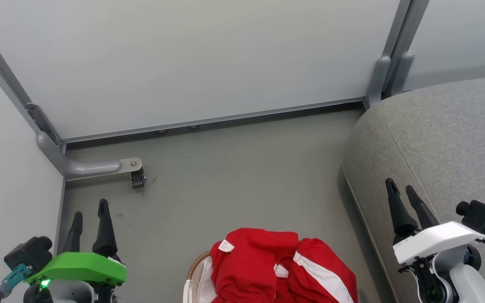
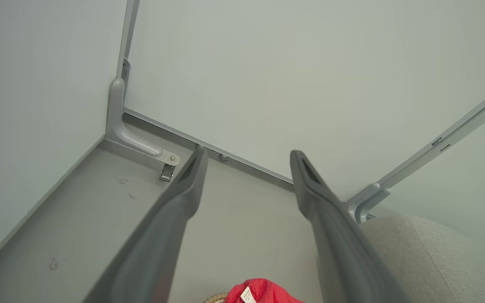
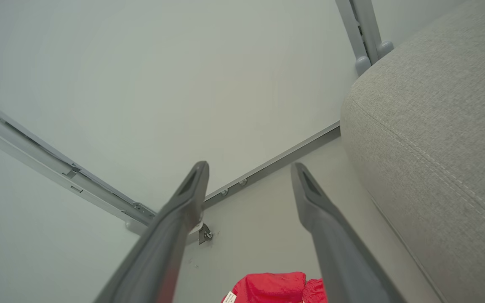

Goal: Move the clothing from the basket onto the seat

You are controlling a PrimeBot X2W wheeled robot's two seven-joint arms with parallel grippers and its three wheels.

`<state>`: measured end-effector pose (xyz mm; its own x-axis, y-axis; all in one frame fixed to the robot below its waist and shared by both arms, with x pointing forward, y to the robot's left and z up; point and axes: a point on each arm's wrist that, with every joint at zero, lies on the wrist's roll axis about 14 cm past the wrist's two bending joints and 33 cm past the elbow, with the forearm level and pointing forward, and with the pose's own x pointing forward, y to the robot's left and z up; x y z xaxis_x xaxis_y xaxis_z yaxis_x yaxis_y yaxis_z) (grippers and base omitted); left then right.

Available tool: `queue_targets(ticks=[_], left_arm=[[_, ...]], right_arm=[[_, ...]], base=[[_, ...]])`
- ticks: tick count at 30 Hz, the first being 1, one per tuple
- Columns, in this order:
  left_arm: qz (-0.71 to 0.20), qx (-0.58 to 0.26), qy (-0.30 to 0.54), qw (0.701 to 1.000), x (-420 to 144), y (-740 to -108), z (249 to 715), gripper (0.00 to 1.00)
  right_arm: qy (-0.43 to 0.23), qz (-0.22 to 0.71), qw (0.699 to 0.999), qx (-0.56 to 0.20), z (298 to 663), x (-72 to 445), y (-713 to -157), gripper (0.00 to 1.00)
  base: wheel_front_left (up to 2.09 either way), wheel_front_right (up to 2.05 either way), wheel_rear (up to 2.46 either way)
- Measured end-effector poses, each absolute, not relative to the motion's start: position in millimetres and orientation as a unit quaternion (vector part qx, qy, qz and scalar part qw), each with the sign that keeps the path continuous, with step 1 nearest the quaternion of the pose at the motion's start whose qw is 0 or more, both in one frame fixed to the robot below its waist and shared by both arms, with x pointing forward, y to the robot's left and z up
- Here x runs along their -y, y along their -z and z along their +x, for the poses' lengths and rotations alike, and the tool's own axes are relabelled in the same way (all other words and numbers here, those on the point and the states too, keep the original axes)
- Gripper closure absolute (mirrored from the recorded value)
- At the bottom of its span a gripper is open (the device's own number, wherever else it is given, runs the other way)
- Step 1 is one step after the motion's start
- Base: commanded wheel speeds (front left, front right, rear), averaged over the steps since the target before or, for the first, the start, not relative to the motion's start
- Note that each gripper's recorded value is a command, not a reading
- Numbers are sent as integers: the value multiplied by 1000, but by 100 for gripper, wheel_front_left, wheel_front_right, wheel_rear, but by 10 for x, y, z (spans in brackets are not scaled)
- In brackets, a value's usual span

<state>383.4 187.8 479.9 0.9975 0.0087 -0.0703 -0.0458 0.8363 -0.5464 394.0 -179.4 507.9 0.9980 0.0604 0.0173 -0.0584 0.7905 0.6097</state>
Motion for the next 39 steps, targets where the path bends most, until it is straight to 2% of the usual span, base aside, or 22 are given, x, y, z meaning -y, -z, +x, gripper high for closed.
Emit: queue_targets(ticks=[17,39], left_arm=[[-178,-25,17,984,-1744,-4841,3844,0],[-97,-5,26,995,-1684,-4892,3812,0]], right_arm=[[-55,224,973,5,3922,1700,-5087,0],[-60,128,990,18,3891,1711,-5079,0]], base=[[0,0,0],[0,0,0]])
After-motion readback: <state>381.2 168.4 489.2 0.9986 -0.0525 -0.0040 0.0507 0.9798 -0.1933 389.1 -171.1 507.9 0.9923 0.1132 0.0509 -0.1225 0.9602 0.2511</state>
